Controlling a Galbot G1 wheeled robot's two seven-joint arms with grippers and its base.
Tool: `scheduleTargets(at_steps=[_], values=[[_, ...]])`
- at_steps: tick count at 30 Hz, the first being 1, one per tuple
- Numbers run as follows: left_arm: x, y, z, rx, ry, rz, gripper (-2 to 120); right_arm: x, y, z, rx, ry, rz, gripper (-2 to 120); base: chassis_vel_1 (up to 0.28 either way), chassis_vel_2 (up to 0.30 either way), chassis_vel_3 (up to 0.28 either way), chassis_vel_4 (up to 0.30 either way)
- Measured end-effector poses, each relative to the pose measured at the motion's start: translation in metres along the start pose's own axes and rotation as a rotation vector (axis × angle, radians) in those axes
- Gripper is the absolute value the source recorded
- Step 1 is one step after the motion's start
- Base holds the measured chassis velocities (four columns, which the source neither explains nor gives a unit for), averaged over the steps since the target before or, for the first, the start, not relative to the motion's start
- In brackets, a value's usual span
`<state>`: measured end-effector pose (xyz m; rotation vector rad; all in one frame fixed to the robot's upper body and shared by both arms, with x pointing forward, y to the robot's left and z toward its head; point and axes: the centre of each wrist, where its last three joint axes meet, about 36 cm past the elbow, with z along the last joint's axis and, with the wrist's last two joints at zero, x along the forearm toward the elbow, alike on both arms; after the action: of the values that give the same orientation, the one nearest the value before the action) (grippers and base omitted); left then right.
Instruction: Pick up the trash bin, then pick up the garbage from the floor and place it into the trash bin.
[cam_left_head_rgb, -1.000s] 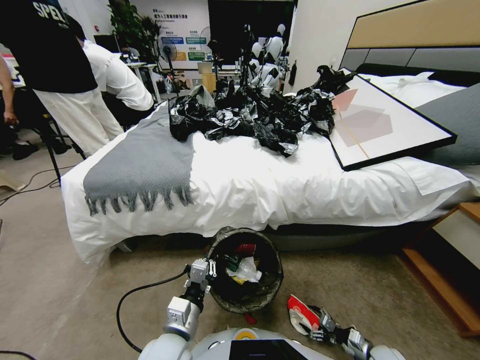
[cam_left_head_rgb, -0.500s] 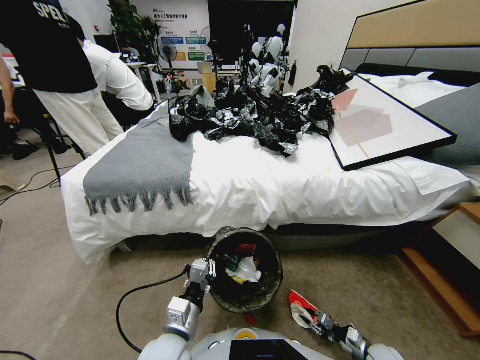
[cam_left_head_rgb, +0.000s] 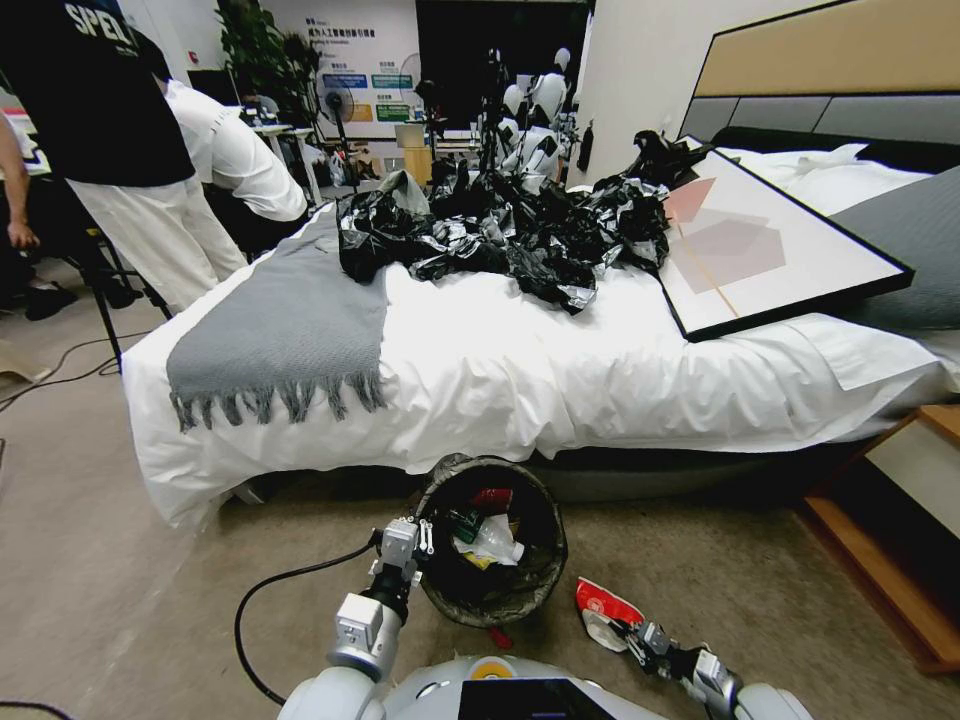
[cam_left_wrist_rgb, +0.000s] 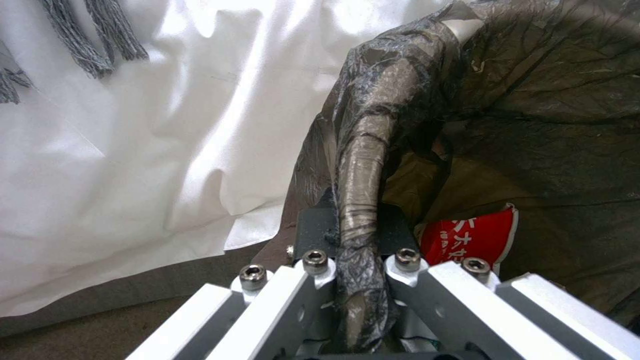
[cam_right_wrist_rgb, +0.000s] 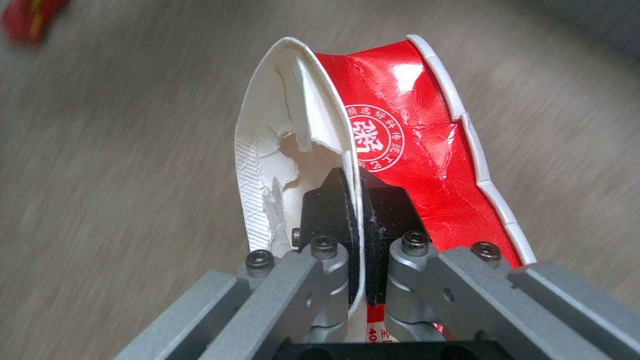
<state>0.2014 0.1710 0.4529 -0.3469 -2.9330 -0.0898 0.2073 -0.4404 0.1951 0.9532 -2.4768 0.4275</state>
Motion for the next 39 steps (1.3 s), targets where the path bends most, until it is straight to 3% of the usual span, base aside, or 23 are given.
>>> scheduleTargets(at_steps=[2,6,8,12,15,19,23,24,26,30,39], values=[[-0.001,0.001,0.000,-0.001,0.000,-0.003,1,-0.005,0.001,-0.020,-0.027,-0.102,0.073,0,0.000,0.000,0.000,0.000],[-0.001,0.001,0.001,0.000,0.001,-0.003,1,-0.006,-0.003,-0.038,-0.048,-0.185,0.134,0,0.000,0.000,0.000,0.000],[-0.001,0.001,0.001,0.001,0.004,-0.002,1,-0.004,-0.015,-0.066,-0.056,-0.289,0.212,0,0.000,0.000,0.000,0.000],[-0.001,0.001,0.001,-0.001,0.004,-0.002,1,-0.001,-0.024,-0.088,-0.057,-0.369,0.262,0,0.000,0.000,0.000,0.000],[-0.001,0.002,0.001,-0.003,0.004,-0.003,1,0.010,-0.034,-0.138,-0.054,-0.520,0.324,0,0.000,0.000,0.000,0.000],[0.000,0.001,0.001,-0.002,0.005,-0.003,1,0.017,-0.035,-0.169,-0.048,-0.607,0.337,0,0.000,0.000,0.000,0.000],[-0.001,0.001,0.003,0.000,0.009,-0.001,1,0.030,-0.021,-0.246,0.002,-0.800,0.270,0,0.000,0.000,0.000,0.000],[-0.001,0.001,0.003,0.000,0.009,-0.001,1,0.030,-0.021,-0.246,0.002,-0.800,0.270,0,0.000,0.000,0.000,0.000],[-0.002,0.001,0.004,0.000,0.011,-0.001,1,0.035,-0.003,-0.282,0.025,-0.882,0.183,0,0.000,0.000,0.000,0.000],[-0.002,0.001,0.006,-0.002,0.016,0.001,1,0.036,0.022,-0.314,0.030,-0.933,0.065,0,0.000,0.000,0.000,0.000],[-0.004,-0.001,0.008,-0.001,0.017,0.008,1,0.020,0.056,-0.319,-0.003,-0.839,-0.140,0,0.000,0.000,0.000,0.000]])
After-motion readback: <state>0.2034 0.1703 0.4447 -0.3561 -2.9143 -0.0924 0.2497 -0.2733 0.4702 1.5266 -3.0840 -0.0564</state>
